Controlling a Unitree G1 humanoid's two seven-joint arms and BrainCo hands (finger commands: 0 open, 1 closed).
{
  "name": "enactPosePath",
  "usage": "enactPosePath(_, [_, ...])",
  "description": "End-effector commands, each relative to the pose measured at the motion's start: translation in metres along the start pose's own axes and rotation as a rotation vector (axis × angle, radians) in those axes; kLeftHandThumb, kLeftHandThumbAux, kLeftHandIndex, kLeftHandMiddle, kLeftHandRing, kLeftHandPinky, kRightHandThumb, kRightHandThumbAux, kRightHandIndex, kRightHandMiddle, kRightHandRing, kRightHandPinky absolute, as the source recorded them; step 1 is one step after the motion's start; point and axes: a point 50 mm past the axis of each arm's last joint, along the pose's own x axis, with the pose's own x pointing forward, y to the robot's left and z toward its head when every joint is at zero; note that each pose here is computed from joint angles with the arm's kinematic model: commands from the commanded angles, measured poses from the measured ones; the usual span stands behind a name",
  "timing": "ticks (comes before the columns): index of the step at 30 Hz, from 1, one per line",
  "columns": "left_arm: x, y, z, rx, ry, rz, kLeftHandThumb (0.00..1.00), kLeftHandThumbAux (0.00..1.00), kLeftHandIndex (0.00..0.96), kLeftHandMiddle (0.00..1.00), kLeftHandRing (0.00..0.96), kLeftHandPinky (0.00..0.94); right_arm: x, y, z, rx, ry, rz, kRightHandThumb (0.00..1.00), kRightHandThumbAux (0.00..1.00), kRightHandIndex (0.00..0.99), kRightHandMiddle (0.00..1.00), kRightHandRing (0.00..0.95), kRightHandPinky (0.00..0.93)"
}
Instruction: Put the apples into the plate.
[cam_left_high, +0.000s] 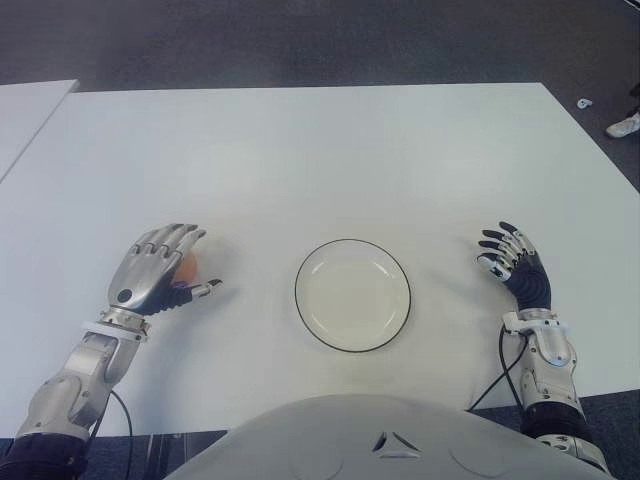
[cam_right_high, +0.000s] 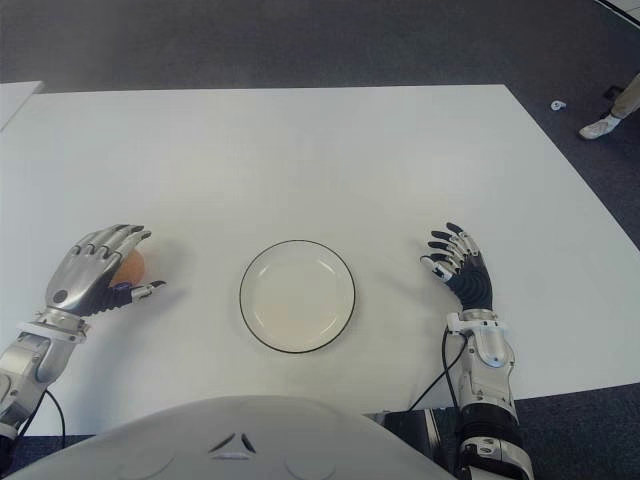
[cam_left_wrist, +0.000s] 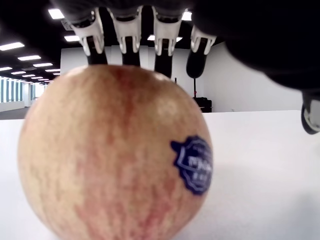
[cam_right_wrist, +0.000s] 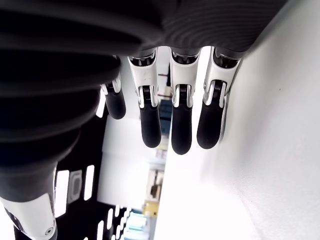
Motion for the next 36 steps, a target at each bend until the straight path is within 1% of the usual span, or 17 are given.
enactPosePath(1, [0.002,-0.002,-0.001,0.015,-0.008,-0.005,0.346,0.277,0.146,0.149,0.137,0.161,-0.032,0.008,-0.046,0.065,0.263,0.004,0.358,0.689,0.142,0.289,0.303,0.343])
enactPosePath(13, [0.005,-0.009,0.000,0.009,0.003,-0.011,0.339,0.278,0.157,0.150,0.137,0.166,-0.033,0.005,-0.044,0.070,0.251,0.005,0.358,0.689,0.145,0.281,0.297,0.338])
enactPosePath(26, [0.007,-0.012,-0.001,0.027,0.007,-0.019,0.356,0.278,0.156,0.152,0.138,0.164,-0.033,0.000,-0.043,0.067,0.253,0.008,0.350,0.679,0.144,0.281,0.297,0.342])
enactPosePath(36, [0.008,-0.023,-0.003,0.023,0.021,-0.050,0.358,0.280,0.152,0.152,0.140,0.164,-0.034,-0.005,-0.040,0.050,0.244,0.013,0.357,0.689,0.139,0.279,0.291,0.328])
